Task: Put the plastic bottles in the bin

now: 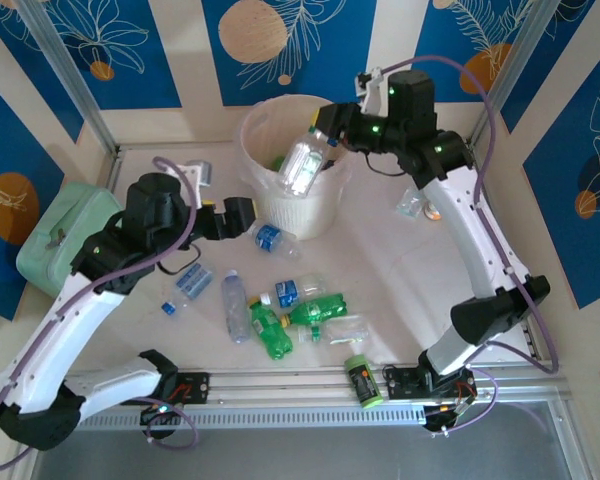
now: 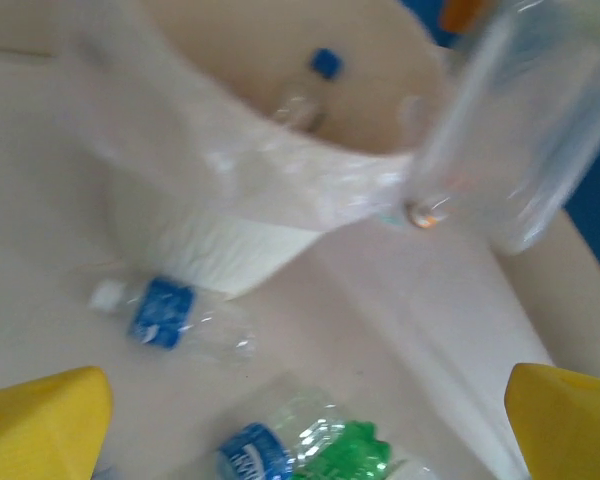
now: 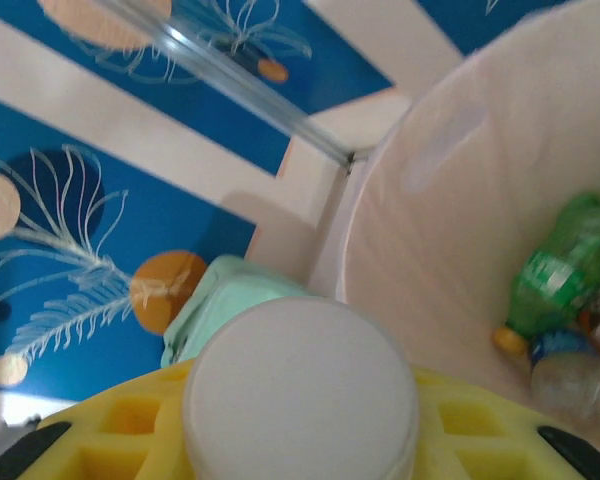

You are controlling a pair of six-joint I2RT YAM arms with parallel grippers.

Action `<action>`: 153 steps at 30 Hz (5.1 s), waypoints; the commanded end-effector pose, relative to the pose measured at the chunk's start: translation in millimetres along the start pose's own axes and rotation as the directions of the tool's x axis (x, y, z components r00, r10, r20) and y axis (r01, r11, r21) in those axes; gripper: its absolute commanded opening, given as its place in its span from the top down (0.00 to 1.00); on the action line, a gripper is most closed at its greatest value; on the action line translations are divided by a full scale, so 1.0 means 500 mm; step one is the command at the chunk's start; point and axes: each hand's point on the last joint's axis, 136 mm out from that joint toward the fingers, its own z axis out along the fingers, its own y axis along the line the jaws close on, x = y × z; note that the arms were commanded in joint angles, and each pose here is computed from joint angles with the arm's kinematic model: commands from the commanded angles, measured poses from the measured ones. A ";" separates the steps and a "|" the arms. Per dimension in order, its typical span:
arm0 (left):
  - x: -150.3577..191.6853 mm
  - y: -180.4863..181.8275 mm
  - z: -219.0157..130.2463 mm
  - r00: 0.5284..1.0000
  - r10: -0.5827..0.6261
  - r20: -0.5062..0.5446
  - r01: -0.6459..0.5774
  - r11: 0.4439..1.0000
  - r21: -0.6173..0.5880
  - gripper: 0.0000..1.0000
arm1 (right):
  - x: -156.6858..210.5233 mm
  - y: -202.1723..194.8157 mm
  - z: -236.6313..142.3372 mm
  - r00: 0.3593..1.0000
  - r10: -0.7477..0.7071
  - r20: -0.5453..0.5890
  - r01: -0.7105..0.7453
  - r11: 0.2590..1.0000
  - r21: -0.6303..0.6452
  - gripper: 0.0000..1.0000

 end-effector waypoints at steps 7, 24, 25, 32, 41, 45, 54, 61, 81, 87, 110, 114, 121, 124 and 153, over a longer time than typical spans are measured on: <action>0.160 0.202 0.008 0.966 -0.237 -0.108 0.172 0.893 -0.417 0.02 | -0.120 -0.085 0.027 0.992 0.051 0.115 -0.063 0.993 0.103 0.66; 0.370 0.257 0.099 0.844 -0.386 -0.372 0.156 0.840 -0.520 0.08 | -0.106 -0.128 0.063 0.997 0.053 0.064 -0.063 0.982 0.178 0.24; 0.379 0.259 0.107 0.837 -0.379 -0.394 0.133 0.840 -0.525 0.09 | -0.105 -0.121 0.054 0.997 0.049 0.066 -0.060 0.982 0.177 0.24; 0.412 0.275 0.159 0.800 -0.358 -0.482 0.048 0.838 -0.543 0.16 | -0.051 -0.036 -0.031 0.996 -0.013 0.084 0.004 0.994 0.112 0.25; 0.443 0.288 0.225 0.755 -0.362 -0.547 0.016 0.843 -0.537 0.21 | 0.099 -0.020 -0.134 0.999 -0.019 0.048 0.014 0.995 0.099 0.26; 0.444 0.291 0.247 0.750 -0.349 -0.561 -0.003 0.847 -0.532 0.20 | 0.156 -0.032 -0.156 1.000 -0.001 0.015 0.000 0.995 0.098 0.26; 0.472 0.301 0.278 0.720 -0.362 -0.592 -0.007 0.849 -0.528 0.28 | 0.259 -0.077 -0.157 0.995 0.074 -0.062 -0.066 0.989 0.131 0.26; 0.475 0.301 0.281 0.715 -0.364 -0.597 -0.007 0.850 -0.526 0.39 | 0.300 -0.084 -0.128 0.989 0.107 -0.105 -0.092 0.987 0.134 0.28; 0.276 0.221 0.155 0.868 -0.228 -0.441 0.007 0.894 -0.449 0.53 | 0.284 -0.100 -0.165 0.996 0.072 -0.051 -0.061 0.979 0.194 0.30; 0.101 0.167 0.059 0.953 -0.100 -0.286 -0.031 0.907 -0.420 0.52 | 0.284 -0.118 -0.169 0.996 0.081 -0.044 -0.069 0.974 0.215 0.31; -0.411 -0.146 0.259 0.904 -0.395 0.160 0.348 0.901 0.257 0.55 | 0.300 -0.132 -0.197 0.993 0.108 -0.045 -0.096 0.972 0.216 0.31; -0.417 -0.133 0.336 0.879 -0.458 0.130 0.416 0.871 0.260 0.55 | 0.309 -0.137 -0.207 0.993 0.104 -0.062 -0.087 0.968 0.234 0.31; -0.378 -0.075 0.422 0.865 -0.491 0.102 0.476 0.868 0.142 0.54 | 0.337 -0.159 -0.207 0.987 0.130 -0.096 -0.101 0.960 0.260 0.31; -0.360 -0.068 0.440 0.864 -0.498 0.075 0.488 0.864 0.123 0.45 | 0.342 -0.164 -0.207 0.986 0.133 -0.101 -0.103 0.959 0.266 0.31; -0.201 -0.103 0.169 0.976 -0.217 0.029 0.200 0.937 0.286 0.13 | 0.611 -0.315 -0.235 0.827 0.328 -0.457 -0.027 0.835 0.550 0.21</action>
